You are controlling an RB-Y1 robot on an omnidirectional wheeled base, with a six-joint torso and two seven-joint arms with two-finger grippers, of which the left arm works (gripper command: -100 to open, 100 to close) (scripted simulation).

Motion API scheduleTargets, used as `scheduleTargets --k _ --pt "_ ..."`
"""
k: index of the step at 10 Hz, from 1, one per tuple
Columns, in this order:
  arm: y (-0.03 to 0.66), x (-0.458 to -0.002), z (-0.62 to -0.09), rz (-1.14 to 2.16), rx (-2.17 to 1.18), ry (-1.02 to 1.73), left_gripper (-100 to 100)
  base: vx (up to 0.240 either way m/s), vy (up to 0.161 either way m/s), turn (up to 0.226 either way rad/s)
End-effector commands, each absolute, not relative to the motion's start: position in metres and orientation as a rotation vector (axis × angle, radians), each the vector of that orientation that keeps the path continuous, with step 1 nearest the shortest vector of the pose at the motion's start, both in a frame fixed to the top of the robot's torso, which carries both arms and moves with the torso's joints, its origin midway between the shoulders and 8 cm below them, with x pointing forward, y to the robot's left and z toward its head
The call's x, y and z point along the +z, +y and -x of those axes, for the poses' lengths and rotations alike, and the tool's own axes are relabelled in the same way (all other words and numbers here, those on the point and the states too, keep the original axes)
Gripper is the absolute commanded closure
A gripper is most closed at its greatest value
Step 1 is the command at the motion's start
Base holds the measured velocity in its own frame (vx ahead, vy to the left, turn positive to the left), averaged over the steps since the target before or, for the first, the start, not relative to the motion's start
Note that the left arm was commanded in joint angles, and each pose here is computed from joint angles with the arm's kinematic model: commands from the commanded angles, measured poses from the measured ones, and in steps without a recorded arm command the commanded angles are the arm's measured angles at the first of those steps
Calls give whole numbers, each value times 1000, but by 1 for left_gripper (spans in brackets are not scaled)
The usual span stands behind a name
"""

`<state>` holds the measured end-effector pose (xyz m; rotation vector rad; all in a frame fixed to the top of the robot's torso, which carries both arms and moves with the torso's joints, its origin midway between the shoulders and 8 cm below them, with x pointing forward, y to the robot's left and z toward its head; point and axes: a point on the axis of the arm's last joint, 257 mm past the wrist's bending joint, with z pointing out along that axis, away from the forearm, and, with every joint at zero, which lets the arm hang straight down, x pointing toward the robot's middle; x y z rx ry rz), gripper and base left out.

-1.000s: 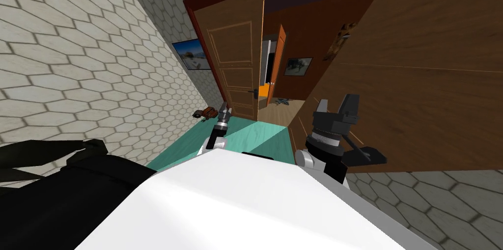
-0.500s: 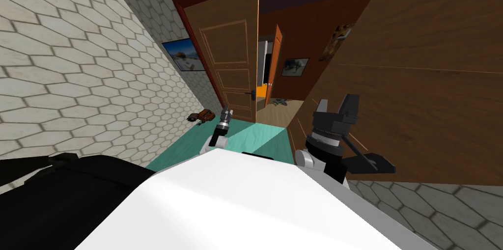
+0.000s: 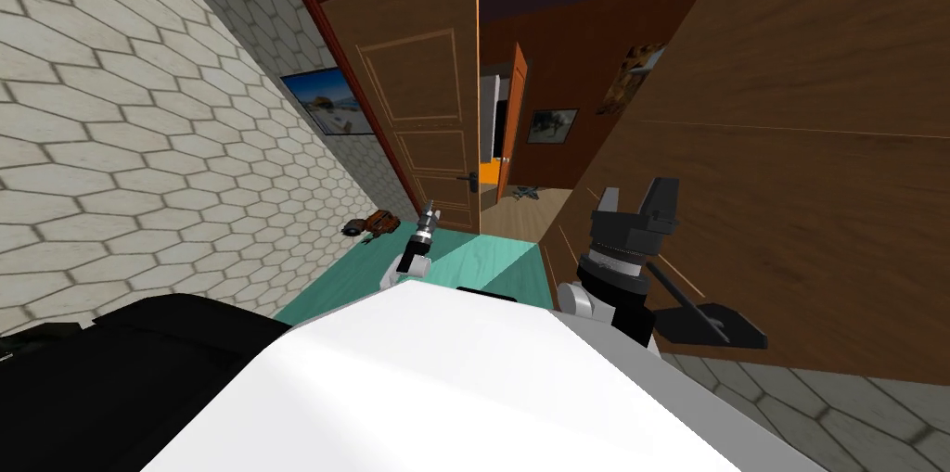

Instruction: Pull the door open

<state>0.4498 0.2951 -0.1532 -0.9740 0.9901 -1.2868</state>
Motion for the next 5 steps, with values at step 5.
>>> scheduleTargets --k 5 --pt "307 -183 -463 1025 -1266 1027 -100 92 -2 -49"
